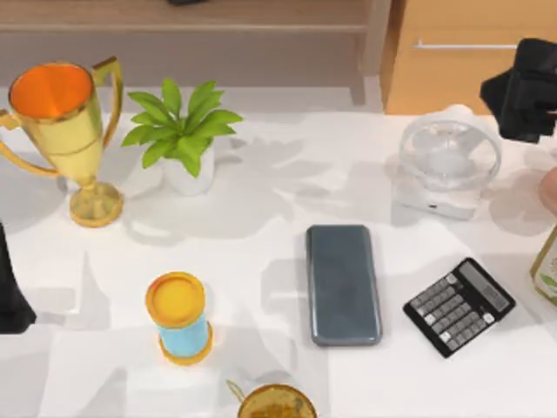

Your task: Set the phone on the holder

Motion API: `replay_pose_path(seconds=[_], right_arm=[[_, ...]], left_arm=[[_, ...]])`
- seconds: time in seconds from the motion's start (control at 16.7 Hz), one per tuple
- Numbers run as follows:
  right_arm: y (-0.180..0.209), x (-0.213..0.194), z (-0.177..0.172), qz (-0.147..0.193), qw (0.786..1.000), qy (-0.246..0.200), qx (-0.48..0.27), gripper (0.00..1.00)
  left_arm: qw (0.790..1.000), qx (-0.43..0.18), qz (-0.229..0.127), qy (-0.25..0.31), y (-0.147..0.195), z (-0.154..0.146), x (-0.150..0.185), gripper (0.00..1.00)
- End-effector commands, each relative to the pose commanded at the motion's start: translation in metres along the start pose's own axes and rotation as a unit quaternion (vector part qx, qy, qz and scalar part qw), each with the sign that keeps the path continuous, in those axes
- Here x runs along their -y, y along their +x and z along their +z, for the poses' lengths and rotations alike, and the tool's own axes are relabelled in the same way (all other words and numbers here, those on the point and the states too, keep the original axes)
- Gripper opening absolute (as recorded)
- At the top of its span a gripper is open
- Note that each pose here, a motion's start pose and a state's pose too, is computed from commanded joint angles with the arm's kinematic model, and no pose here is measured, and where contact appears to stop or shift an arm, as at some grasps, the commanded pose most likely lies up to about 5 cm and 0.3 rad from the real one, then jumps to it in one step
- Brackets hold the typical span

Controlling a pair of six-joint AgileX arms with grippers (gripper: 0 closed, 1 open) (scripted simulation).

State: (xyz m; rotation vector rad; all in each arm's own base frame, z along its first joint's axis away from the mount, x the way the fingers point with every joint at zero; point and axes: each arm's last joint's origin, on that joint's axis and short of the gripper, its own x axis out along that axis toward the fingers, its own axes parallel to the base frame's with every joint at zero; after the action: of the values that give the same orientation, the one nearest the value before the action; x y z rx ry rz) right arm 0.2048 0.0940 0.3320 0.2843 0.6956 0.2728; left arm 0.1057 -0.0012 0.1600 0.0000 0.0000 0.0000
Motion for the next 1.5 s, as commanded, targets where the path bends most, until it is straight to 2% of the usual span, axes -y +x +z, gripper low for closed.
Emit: replay_pose_path(seconds=[0.24, 0.48, 0.66, 0.9, 1.2, 1.5], right_arm=[[0.089, -0.039, 0.004, -0.056, 0.982, 0.016, -0.178, 1.00], [0.172, -0.068, -0.027, -0.128, 0.941, 0.009, -0.312, 1.00], [0.212, -0.081, -0.053, -0.168, 0.913, -0.003, -0.372, 1.00], [0.229, -0.087, -0.069, -0.187, 0.897, -0.012, -0.400, 1.00], [0.230, -0.085, -0.069, -0.187, 0.897, -0.011, -0.400, 1.00], [0.262, -0.071, -0.101, -0.184, 0.899, -0.012, -0.397, 1.00]], left_arm=[[1.000, 0.000, 0.000, 0.000, 0.000, 0.000, 0.000, 1.00], [1.000, 0.000, 0.000, 0.000, 0.000, 0.000, 0.000, 1.00], [1.000, 0.000, 0.000, 0.000, 0.000, 0.000, 0.000, 1.00], [1.000, 0.000, 0.000, 0.000, 0.000, 0.000, 0.000, 1.00], [1.000, 0.000, 0.000, 0.000, 0.000, 0.000, 0.000, 1.00], [1.000, 0.000, 0.000, 0.000, 0.000, 0.000, 0.000, 1.00]])
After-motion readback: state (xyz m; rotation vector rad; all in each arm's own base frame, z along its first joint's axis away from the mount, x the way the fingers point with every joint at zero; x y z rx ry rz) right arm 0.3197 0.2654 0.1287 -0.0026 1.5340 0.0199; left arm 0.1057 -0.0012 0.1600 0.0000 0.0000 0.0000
